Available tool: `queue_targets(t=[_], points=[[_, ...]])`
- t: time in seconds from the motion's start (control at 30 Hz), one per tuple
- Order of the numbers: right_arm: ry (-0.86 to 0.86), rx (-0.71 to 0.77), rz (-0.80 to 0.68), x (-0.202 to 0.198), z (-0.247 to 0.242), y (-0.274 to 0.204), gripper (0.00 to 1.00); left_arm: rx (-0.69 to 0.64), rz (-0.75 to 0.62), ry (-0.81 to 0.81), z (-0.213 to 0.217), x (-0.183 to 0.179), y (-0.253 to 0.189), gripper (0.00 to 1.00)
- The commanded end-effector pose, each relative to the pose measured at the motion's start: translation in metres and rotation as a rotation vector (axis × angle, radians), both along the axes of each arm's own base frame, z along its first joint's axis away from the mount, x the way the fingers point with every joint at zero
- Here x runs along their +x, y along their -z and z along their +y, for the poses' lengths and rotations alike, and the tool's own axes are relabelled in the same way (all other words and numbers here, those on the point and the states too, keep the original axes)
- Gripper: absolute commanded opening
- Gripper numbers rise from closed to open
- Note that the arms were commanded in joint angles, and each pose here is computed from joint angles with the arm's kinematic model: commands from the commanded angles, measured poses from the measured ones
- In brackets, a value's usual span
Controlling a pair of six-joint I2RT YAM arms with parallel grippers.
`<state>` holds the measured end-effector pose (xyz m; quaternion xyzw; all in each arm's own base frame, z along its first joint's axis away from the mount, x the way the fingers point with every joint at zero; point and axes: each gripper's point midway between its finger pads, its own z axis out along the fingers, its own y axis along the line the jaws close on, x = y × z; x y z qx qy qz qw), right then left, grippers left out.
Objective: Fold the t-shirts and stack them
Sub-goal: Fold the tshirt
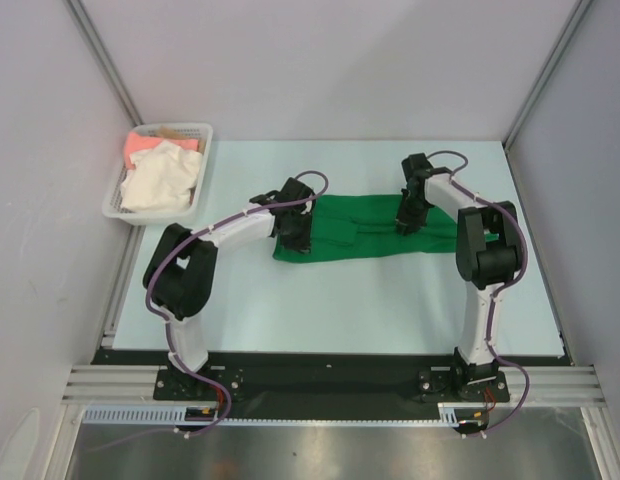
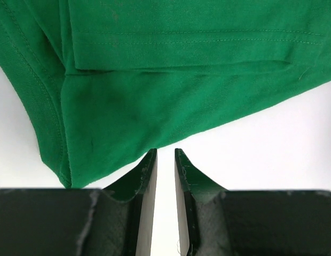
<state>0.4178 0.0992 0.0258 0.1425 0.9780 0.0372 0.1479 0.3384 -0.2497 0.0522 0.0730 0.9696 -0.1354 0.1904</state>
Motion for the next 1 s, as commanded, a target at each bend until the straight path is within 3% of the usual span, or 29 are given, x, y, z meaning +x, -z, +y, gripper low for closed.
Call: queue_targets(t=[0.0,0.13,0.27,0.5,0.7,0.87,0.97], points=[[0.022,-0.047,-0.048,0.026,-0.010,-0.008,0.24,-0.006,-0.053,0.008,0.003,0.006,-0.018,0.24],[0.012,-0.057,-0.138,0.063,-0.018,-0.022,0.26,0.007,-0.055,0.011,0.008,0.002,-0.018,0.24],[0.000,-0.088,-0.089,0.075,-0.032,-0.035,0.29,0.015,-0.055,0.020,0.008,0.003,-0.017,0.24],[0.111,-0.111,-0.144,0.017,-0.102,-0.082,0.43,-0.007,-0.051,0.018,0.004,0.004,-0.012,0.27],[0.371,0.028,-0.061,-0.041,-0.190,-0.047,0.41,0.005,-0.035,0.006,0.006,0.005,0.001,0.29],[0.493,0.024,-0.083,-0.055,-0.235,-0.040,0.33,0.024,-0.002,-0.005,0.011,0.007,0.015,0.27],[0.566,0.088,-0.094,-0.057,-0.245,-0.036,0.37,0.051,0.020,-0.021,0.019,0.009,0.024,0.26]])
